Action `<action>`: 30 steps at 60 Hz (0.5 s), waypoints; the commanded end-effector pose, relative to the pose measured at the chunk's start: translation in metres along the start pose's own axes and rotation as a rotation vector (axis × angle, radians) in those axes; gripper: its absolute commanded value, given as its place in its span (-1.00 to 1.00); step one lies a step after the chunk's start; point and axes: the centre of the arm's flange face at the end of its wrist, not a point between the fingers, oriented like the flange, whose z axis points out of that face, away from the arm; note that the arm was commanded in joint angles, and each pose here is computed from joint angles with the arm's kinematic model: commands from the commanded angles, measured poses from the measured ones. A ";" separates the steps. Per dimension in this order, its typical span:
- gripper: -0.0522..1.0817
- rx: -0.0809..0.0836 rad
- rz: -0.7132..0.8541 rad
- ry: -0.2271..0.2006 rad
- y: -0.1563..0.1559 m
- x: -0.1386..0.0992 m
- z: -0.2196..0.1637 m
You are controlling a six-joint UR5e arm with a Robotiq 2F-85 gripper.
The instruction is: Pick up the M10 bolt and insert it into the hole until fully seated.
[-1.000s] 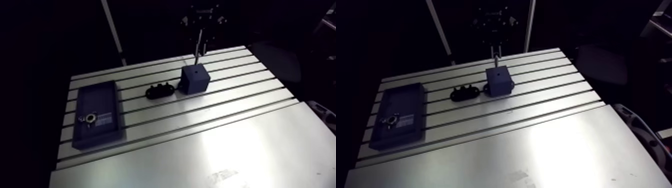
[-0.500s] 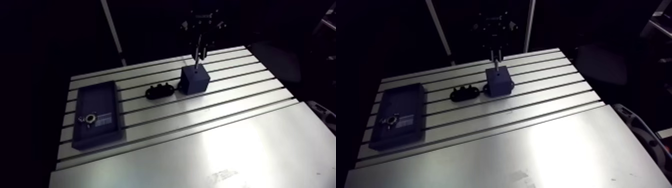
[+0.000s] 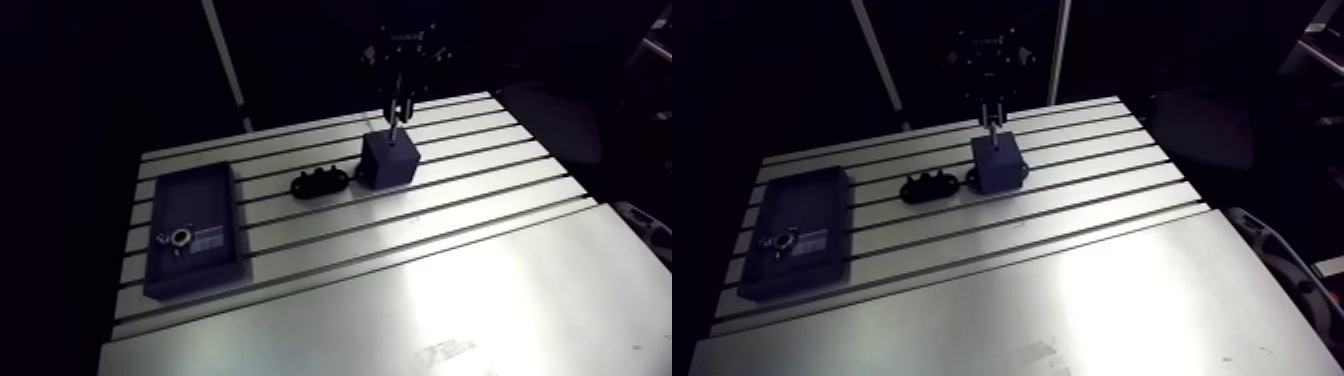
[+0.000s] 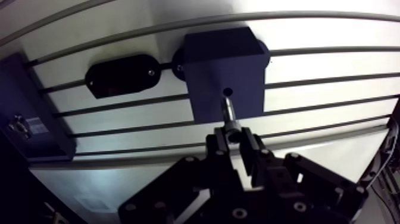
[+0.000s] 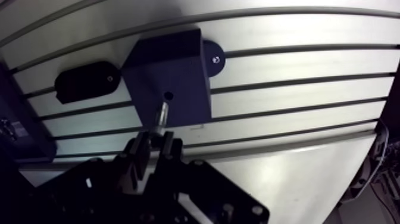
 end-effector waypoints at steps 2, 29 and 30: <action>0.99 0.000 0.001 0.001 0.001 0.000 0.001; 0.99 -0.001 0.000 0.007 0.001 0.001 0.001; 0.99 -0.001 0.000 0.007 0.001 0.001 0.001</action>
